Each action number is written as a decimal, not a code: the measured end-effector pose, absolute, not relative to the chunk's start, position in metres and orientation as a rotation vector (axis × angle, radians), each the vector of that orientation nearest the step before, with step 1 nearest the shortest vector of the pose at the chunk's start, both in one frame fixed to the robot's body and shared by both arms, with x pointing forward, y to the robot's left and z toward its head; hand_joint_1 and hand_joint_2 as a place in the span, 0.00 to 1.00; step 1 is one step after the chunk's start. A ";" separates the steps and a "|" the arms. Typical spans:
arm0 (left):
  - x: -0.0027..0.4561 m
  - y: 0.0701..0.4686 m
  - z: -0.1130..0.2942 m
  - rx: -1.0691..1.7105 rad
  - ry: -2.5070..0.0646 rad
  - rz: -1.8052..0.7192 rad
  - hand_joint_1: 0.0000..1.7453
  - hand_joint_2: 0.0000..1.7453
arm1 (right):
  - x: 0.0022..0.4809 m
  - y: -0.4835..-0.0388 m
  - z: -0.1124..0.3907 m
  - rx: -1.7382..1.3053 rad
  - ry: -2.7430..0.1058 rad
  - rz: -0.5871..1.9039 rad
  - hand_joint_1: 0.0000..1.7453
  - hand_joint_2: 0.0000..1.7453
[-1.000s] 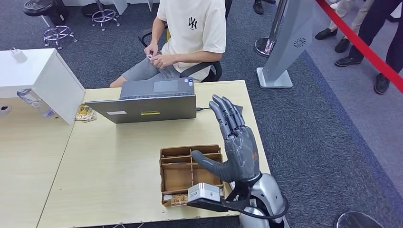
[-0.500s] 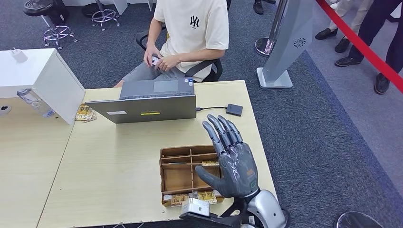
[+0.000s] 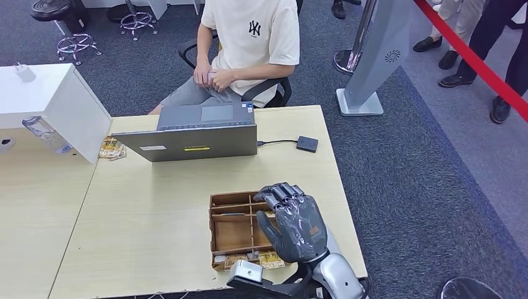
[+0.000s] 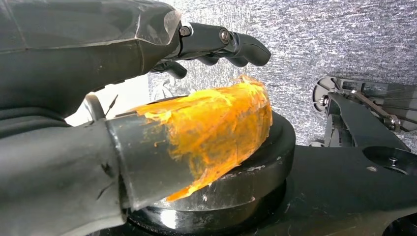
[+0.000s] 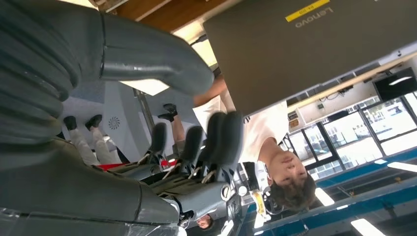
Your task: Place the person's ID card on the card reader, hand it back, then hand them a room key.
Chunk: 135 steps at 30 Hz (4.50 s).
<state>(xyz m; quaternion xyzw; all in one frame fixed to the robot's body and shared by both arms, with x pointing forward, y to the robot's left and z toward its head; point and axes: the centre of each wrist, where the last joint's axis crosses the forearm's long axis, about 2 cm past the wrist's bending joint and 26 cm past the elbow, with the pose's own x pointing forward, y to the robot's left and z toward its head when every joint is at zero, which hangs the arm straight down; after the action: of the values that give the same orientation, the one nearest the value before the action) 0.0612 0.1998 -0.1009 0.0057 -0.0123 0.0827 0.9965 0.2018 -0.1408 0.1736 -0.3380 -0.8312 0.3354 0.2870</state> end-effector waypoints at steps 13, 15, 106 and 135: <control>0.061 0.200 -0.101 0.011 -0.025 0.184 0.00 0.00 | 0.199 -0.136 0.146 -0.899 -2.106 0.996 0.65 1.00; 0.061 0.200 -0.101 0.011 -0.025 0.187 0.00 0.00 | 0.199 -0.136 0.143 -0.899 -2.091 1.003 0.67 1.00; 0.058 0.200 -0.101 0.014 -0.025 0.189 0.00 0.00 | 0.220 -0.195 0.172 -0.797 -2.192 0.477 1.00 1.00; 0.059 0.199 -0.101 -0.007 -0.012 0.154 0.00 0.00 | 0.265 -0.159 0.254 -0.971 -2.464 0.598 1.00 1.00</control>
<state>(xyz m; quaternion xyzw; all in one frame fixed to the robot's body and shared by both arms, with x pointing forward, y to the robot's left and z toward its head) 0.0591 0.1992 -0.1011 -0.0035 -0.0062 0.0769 0.9970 0.2649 -0.1595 0.2541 -0.3494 -0.8870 0.2153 0.2117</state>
